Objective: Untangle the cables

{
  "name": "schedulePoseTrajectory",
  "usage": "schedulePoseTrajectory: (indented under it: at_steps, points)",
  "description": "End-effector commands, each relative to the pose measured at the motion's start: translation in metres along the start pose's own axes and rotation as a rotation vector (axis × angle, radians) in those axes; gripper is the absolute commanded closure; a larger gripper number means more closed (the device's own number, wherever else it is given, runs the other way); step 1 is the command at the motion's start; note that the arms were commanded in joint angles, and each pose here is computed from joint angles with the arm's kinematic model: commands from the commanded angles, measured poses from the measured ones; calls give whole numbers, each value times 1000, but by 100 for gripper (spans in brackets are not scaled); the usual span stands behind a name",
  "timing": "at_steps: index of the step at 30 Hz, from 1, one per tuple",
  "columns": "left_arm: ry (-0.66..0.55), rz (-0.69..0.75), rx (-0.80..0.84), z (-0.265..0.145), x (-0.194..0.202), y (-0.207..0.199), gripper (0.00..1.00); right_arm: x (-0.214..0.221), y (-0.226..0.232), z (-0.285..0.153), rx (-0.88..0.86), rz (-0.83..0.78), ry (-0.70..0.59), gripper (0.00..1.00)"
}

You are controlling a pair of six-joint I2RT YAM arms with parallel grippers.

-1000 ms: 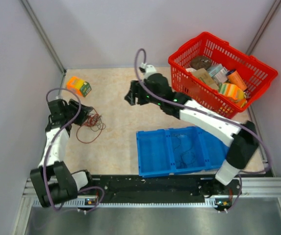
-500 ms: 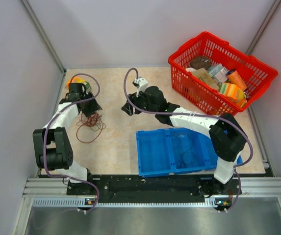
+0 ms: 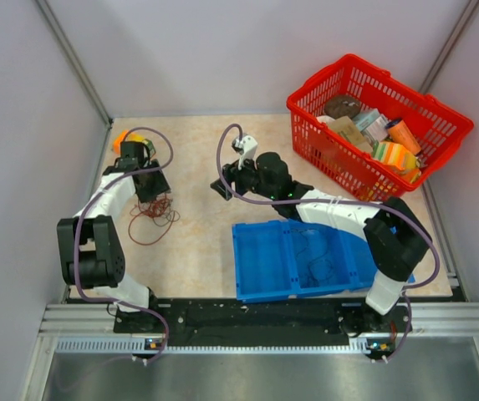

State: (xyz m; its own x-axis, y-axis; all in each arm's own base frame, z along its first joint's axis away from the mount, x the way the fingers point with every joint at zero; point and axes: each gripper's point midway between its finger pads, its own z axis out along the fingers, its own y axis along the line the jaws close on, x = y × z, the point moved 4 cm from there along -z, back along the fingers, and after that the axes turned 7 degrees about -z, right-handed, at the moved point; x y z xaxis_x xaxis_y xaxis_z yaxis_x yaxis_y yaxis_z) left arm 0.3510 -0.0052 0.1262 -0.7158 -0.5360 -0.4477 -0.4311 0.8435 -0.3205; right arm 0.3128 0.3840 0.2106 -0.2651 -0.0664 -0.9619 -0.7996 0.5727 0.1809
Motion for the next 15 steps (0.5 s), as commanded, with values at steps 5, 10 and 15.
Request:
schedulePoseTrajectory:
  at_steps: [5, 10, 15]
  points:
    - [40, -20, -29, 7, 15, 7, 61, -26, -1, -5, -4, -50, -86, 40]
    - [13, -6, -23, -2, 8, 4, 72, -23, -3, -1, -4, -48, -71, 40]
    - [30, 0, -10, 0, 14, 3, 72, -22, -6, -1, 9, -45, -76, 40]
